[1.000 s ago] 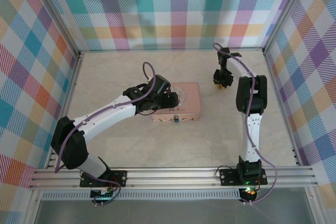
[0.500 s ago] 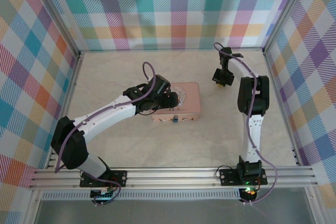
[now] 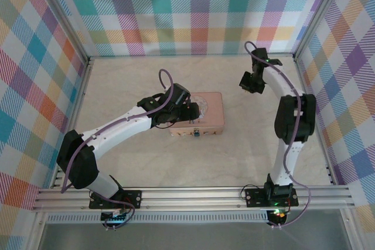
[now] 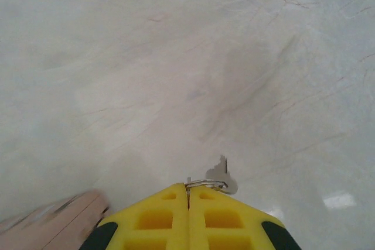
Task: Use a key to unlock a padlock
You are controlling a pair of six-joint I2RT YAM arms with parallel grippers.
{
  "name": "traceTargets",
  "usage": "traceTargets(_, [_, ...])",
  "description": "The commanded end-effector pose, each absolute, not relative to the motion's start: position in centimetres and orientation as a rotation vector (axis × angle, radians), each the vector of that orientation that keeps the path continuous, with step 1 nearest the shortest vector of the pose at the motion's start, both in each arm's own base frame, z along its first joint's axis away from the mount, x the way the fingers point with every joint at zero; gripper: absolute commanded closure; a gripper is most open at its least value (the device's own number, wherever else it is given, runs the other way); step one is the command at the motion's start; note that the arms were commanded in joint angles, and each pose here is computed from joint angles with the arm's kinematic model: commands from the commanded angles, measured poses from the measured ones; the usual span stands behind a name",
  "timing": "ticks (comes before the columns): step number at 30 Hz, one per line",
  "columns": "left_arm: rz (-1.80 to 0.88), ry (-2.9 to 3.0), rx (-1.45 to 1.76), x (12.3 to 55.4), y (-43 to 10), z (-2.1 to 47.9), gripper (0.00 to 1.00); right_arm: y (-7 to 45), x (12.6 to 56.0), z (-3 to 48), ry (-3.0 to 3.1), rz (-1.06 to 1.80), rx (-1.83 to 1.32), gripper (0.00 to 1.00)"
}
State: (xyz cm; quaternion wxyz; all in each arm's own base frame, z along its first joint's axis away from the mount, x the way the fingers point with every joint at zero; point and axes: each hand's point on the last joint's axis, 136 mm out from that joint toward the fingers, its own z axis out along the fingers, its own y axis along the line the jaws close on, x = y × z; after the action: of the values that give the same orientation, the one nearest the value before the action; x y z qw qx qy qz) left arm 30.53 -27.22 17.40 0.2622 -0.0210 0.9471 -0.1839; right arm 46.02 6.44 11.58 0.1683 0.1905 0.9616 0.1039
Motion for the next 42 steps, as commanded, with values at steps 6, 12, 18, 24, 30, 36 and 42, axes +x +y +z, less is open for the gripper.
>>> traceTargets(6, [-0.770,2.474,-0.111,32.4,-27.8,21.8,0.11,11.4,44.1,21.3,2.551,0.772,0.327,1.00])
traceTargets(12, [-0.978,2.406,-0.167,33.7,-28.3,24.4,0.11,14.4,41.9,27.1,2.449,1.046,0.221,1.00])
traceTargets(18, [-1.204,2.259,-0.186,34.9,-29.4,27.5,0.22,16.8,39.7,31.4,2.369,1.262,0.142,1.00])
traceTargets(24, [-1.360,2.053,-0.162,35.5,-29.8,29.9,0.29,18.5,37.7,34.8,2.284,1.465,0.115,1.00])
traceTargets(30, [-1.550,1.906,-0.122,35.8,-31.4,32.4,0.21,20.8,35.9,36.8,2.251,1.579,0.040,1.00])
traceTargets(36, [-1.754,1.904,-0.216,36.4,-33.0,33.0,0.09,22.6,34.8,37.2,2.241,1.606,-0.061,1.00])
traceTargets(42, [-1.966,1.873,-0.390,36.3,-33.4,32.7,0.04,23.2,34.9,35.6,2.250,1.606,-0.083,1.00])
